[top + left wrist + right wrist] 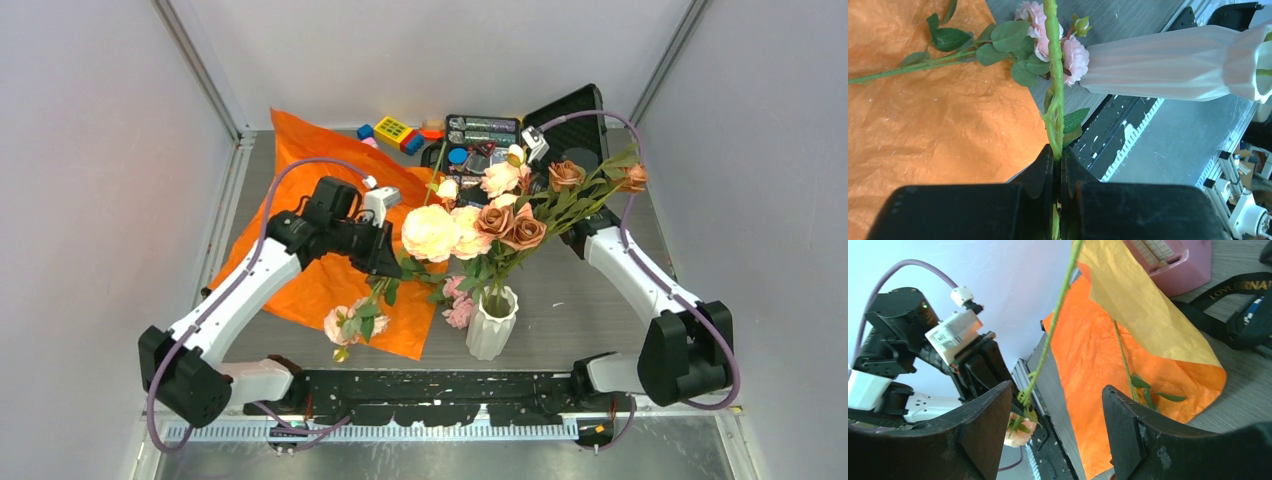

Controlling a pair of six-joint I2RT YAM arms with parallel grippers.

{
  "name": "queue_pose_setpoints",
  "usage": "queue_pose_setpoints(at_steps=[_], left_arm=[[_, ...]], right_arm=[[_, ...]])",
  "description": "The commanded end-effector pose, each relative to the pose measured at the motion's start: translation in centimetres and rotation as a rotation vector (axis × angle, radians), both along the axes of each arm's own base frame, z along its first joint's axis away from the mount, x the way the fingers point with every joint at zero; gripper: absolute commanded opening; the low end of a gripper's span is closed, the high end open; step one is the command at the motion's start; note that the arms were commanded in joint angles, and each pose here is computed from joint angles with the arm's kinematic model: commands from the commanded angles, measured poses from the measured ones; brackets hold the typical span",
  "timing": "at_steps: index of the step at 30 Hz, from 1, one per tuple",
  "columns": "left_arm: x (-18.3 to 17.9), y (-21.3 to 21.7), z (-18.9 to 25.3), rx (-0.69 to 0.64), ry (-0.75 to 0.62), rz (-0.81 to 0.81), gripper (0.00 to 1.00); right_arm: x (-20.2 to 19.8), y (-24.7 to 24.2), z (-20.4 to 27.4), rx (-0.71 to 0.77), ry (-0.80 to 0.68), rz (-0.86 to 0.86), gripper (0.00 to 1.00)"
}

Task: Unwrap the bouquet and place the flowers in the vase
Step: Pick up the fake flower from the wrapping paper.

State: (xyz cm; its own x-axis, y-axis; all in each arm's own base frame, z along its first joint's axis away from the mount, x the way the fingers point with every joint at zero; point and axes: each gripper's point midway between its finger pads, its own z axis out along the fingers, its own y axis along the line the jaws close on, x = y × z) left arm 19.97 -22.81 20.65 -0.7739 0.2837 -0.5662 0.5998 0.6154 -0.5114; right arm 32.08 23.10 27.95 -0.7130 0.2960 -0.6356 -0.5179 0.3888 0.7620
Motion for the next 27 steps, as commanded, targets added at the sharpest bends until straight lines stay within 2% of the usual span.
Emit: queue_pose_setpoints(at_steps=[1,13,16,18,20,21,22,23,24,27], left_arm=[[0.6,-2.1,2.3,-0.053,-0.083,-0.104,0.00],[0.3,-3.3,1.4,-0.024,-0.069,-0.198,0.00],[-0.1,-3.4,1.4,-0.028,-0.069,-0.220,0.00],[-0.1,-3.4,1.4,-0.029,-0.074,-0.225,0.00],[0.0,-3.4,1.3,-0.025,-0.078,-0.219,0.00],[0.2,-3.5,1.3,-0.025,-0.084,-0.214,0.00],[0.4,-3.4,1.3,-0.021,-0.090,-0.201,0.00],[0.6,-3.4,1.2,-0.018,-0.096,-0.186,0.03],[1.0,-3.3,1.3,-0.015,-0.107,-0.163,0.12],[2.5,-3.1,2.0,-0.018,-0.163,-0.058,0.52]], right_arm=[[0.1,1.4,3.4,0.109,-0.042,0.071,0.71],[0.5,4.2,2.5,0.137,0.012,0.147,0.71],[0.7,4.7,2.3,0.137,0.022,0.154,0.69],[1.0,5.0,2.2,0.146,0.031,0.149,0.61],[1.3,5.1,2.3,0.164,0.040,0.140,0.40],[1.6,5.1,2.4,0.177,0.047,0.128,0.33],[1.9,5.1,2.5,0.184,0.049,0.113,0.19],[2.0,5.1,2.6,0.201,0.054,0.104,0.13],[2.3,5.1,2.6,0.211,0.055,0.086,0.04],[2.8,4.9,3.3,0.265,0.037,0.050,0.00]])
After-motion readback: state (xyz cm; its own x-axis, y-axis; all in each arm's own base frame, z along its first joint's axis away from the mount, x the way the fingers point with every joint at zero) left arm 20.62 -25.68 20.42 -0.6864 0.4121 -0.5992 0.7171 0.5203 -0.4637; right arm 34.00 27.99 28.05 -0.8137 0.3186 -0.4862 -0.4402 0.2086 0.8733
